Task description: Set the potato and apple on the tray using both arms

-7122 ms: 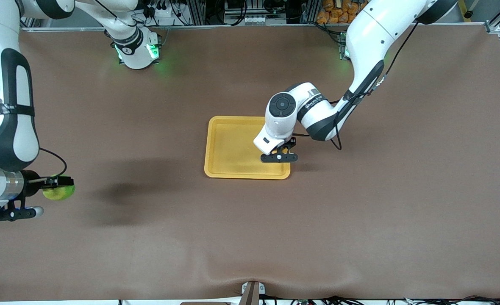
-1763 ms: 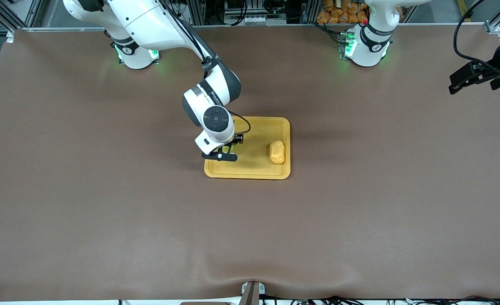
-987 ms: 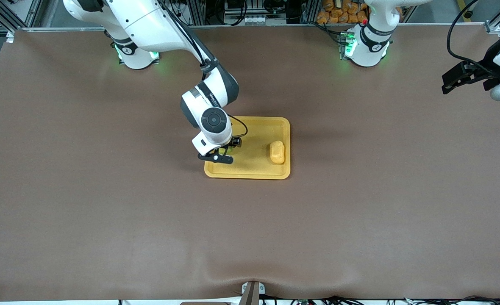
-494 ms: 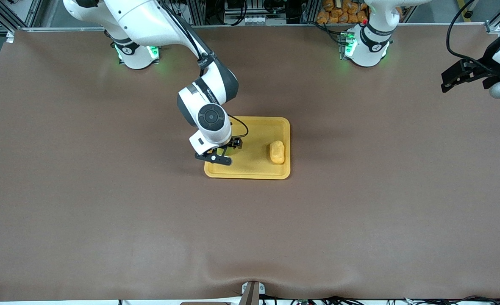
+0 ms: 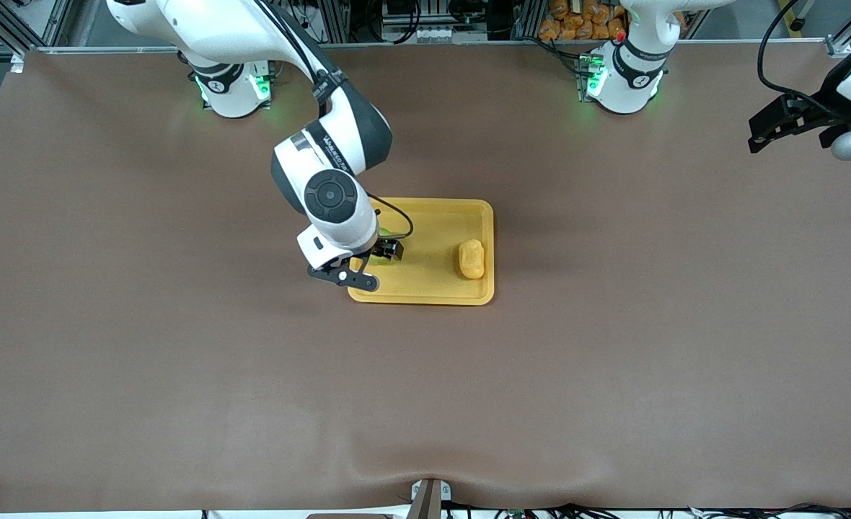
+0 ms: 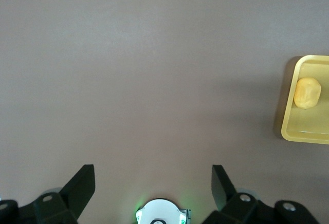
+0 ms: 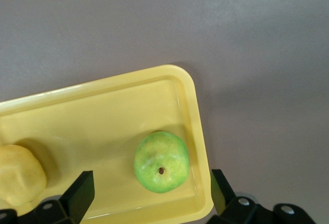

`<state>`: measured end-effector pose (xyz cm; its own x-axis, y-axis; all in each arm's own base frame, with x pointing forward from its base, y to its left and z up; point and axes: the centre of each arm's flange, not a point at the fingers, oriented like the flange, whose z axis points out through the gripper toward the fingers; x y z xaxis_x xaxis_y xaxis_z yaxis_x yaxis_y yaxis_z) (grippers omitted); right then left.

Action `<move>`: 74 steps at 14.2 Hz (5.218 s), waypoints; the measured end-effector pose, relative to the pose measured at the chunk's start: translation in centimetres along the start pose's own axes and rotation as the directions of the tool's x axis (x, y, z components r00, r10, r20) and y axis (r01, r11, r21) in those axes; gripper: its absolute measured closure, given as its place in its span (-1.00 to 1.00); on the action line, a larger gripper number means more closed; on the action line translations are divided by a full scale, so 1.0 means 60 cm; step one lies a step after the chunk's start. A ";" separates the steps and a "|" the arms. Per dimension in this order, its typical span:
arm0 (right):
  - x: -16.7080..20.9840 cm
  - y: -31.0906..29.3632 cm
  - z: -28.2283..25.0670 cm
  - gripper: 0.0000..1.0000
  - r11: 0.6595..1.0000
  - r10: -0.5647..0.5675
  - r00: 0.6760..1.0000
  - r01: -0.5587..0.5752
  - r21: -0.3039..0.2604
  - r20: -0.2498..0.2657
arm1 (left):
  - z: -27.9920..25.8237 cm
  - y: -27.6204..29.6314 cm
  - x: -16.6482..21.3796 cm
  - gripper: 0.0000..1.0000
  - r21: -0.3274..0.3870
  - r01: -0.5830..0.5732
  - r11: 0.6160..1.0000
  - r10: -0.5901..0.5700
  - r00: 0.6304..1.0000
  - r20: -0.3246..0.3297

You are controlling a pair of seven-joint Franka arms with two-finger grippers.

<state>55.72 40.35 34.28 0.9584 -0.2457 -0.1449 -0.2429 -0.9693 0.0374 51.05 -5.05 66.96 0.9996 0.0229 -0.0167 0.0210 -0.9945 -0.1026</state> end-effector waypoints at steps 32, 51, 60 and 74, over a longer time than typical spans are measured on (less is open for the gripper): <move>0.207 0.517 -0.426 -1.00 0.995 -0.016 0.997 0.023 0.095 -0.074 | -0.012 0.039 -0.029 -1.00 -0.006 -0.043 0.999 0.043 0.998 0.036; 0.136 0.740 -0.469 -1.00 0.944 -0.322 0.939 0.328 0.034 -0.119 | -0.012 0.029 -0.030 -1.00 -0.008 -0.025 1.000 0.025 0.999 0.040; 0.116 0.715 -0.511 -1.00 0.959 -0.271 0.948 0.281 0.035 -0.167 | 0.015 0.034 -0.025 -1.00 -0.021 0.023 1.000 -0.022 0.998 0.059; 0.100 0.685 -0.527 -1.00 0.952 -0.306 0.939 0.302 -0.048 -0.155 | 0.011 0.026 -0.022 -1.00 -0.028 0.007 1.000 -0.007 1.000 0.013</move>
<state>56.25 -0.95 66.21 0.9978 0.0660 0.0058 0.0657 -0.9970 0.0397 49.77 -6.58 66.15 0.9991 0.0308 -0.0287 0.0286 -0.9968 -0.0751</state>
